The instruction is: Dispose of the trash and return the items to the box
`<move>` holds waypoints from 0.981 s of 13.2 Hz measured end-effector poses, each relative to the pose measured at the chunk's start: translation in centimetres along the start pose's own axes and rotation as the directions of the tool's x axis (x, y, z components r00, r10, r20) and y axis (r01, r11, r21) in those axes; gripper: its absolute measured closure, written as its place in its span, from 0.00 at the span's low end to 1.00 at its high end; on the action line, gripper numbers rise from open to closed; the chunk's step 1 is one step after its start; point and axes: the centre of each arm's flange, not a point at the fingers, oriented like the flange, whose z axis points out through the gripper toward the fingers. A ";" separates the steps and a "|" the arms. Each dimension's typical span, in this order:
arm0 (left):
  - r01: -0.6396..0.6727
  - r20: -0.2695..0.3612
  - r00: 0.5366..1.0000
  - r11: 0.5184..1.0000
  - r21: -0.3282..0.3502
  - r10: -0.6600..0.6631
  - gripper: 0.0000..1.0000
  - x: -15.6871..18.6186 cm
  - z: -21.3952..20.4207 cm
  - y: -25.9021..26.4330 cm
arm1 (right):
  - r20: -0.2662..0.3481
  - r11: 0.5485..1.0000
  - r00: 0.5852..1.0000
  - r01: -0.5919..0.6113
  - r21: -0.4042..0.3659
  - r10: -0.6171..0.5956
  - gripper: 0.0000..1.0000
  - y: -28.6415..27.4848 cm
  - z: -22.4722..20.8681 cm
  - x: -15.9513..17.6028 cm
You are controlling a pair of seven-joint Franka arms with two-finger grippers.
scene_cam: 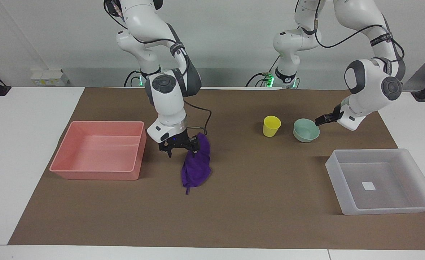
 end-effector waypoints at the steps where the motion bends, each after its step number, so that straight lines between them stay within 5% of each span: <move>1: -0.003 -0.014 1.000 1.000 -0.023 0.003 0.00 -0.4 1.3 -0.4 | -0.005 1.000 1.000 0.004 0.006 -0.004 0.00 -0.9 1.1 -0.6; 5: 0.025 -0.067 0.997 0.994 -0.106 -0.032 0.05 -1.0 5.1 -1.3 | -0.003 0.999 0.999 0.042 0.013 -0.042 0.00 -3.2 5.5 -2.5; 9: -0.022 -0.069 0.997 0.994 -0.107 0.015 0.53 -0.9 5.7 -1.4 | -0.058 0.998 0.997 0.054 0.036 -0.052 0.45 -2.6 7.5 -3.6; 13: -0.020 -0.036 0.999 0.992 -0.125 0.016 0.98 -0.7 3.1 -2.6 | -0.040 0.999 0.999 0.025 0.028 -0.024 0.92 -2.3 7.3 -3.7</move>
